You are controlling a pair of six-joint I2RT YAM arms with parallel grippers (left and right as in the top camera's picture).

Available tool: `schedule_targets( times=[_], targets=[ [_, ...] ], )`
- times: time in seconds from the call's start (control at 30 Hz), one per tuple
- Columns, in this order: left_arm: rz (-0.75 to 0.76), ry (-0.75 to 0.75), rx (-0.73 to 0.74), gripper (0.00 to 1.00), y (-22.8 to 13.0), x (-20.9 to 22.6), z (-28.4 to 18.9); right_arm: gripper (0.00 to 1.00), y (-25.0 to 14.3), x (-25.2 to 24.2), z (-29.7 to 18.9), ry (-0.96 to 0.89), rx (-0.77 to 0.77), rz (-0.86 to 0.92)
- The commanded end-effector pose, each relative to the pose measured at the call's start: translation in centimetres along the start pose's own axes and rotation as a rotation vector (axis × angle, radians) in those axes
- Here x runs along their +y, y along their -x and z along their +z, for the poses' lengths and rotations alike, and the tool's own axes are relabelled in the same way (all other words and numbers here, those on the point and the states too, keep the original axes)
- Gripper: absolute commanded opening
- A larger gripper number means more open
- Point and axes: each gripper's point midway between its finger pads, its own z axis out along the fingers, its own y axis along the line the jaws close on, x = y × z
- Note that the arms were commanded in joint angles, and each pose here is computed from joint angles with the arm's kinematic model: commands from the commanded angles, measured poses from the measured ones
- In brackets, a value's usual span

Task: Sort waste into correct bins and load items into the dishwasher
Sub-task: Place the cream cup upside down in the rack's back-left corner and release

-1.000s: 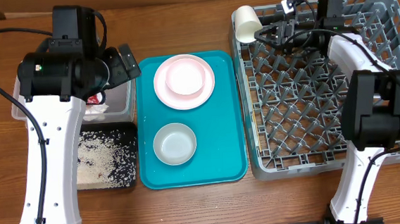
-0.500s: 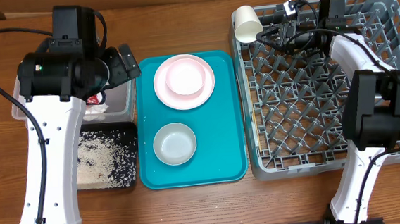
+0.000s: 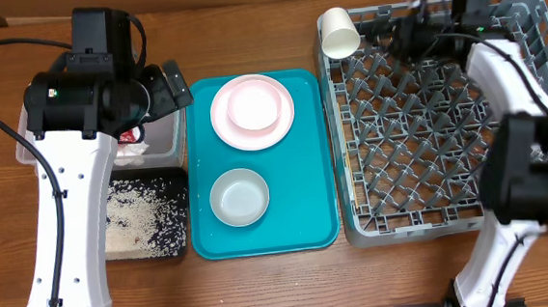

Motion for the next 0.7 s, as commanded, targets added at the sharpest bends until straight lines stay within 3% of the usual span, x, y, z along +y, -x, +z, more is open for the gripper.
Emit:
schedule_targets(
  times=[0.0, 0.2, 0.33, 0.67],
  targets=[
    [0.015, 0.0, -0.003, 1.0, 0.2, 0.1, 0.0, 0.04, 3.8, 5.4, -2.4, -0.291, -0.17, -0.308],
    [0.015, 0.0, -0.003, 1.0, 0.2, 0.1, 0.0, 0.05, 2.8, 6.6, 1.7, -0.632, -0.125, -0.719],
    [0.015, 0.0, -0.003, 1.0, 0.2, 0.1, 0.0, 0.04, 2.2, 7.2, 5.9, -0.708, -0.13, -0.863],
    [0.015, 0.0, -0.003, 1.0, 0.2, 0.1, 0.0, 0.04, 4.7, 6.1, 6.9, -0.701, -0.246, -0.855]
  ],
)
